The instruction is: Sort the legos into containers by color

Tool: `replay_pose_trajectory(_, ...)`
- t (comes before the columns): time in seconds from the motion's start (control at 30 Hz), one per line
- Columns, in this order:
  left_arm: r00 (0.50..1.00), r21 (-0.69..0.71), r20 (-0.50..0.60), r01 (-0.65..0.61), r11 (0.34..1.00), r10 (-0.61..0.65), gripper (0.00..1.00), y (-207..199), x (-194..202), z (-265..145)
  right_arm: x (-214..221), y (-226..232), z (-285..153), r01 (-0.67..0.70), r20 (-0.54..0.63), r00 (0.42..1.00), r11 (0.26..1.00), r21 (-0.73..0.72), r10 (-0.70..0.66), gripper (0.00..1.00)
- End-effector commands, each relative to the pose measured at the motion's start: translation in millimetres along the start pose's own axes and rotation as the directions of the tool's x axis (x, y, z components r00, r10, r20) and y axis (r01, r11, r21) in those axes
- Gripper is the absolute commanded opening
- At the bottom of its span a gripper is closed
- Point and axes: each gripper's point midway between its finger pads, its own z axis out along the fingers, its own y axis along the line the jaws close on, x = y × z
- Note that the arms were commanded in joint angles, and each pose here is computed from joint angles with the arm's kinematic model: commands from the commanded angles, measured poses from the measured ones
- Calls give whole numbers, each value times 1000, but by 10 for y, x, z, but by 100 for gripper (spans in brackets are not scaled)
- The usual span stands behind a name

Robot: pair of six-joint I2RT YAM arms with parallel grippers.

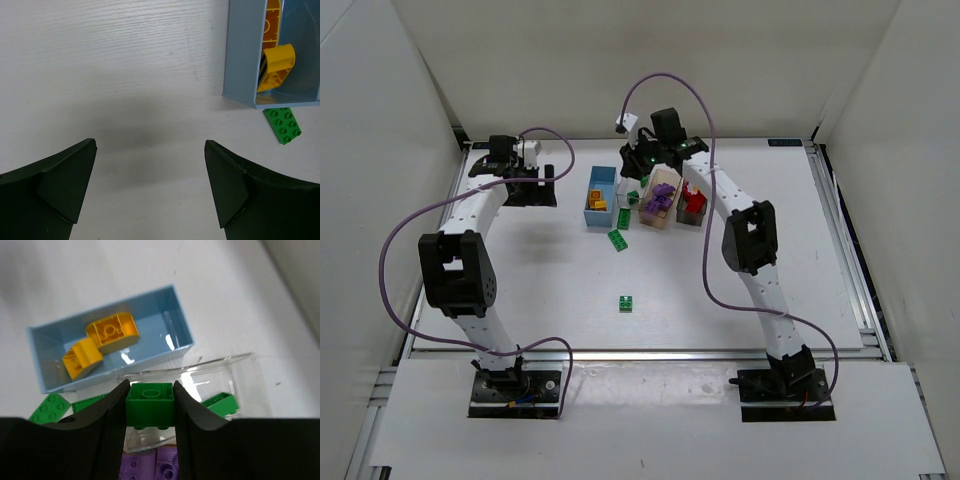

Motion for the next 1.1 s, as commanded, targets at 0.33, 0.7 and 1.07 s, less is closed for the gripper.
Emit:
replay_pose_trajectory(0.33,997,-37,81,-8,999,11,99,104,-233,-328,397,-190,261,-94,-64,993,992,87,99,41)
replay_pose_trajectory(0.7,972,414,128,-232,880,196,99,-669,-86,-512,187,-140,-5,-100,-49,993,989,110,106,90)
replay_pose_trajectory(1.07,742,737,125,-514,438,659,98,-1978,1166,-737,-225,-453,-1540,-267,51,963,921,282,263,92)
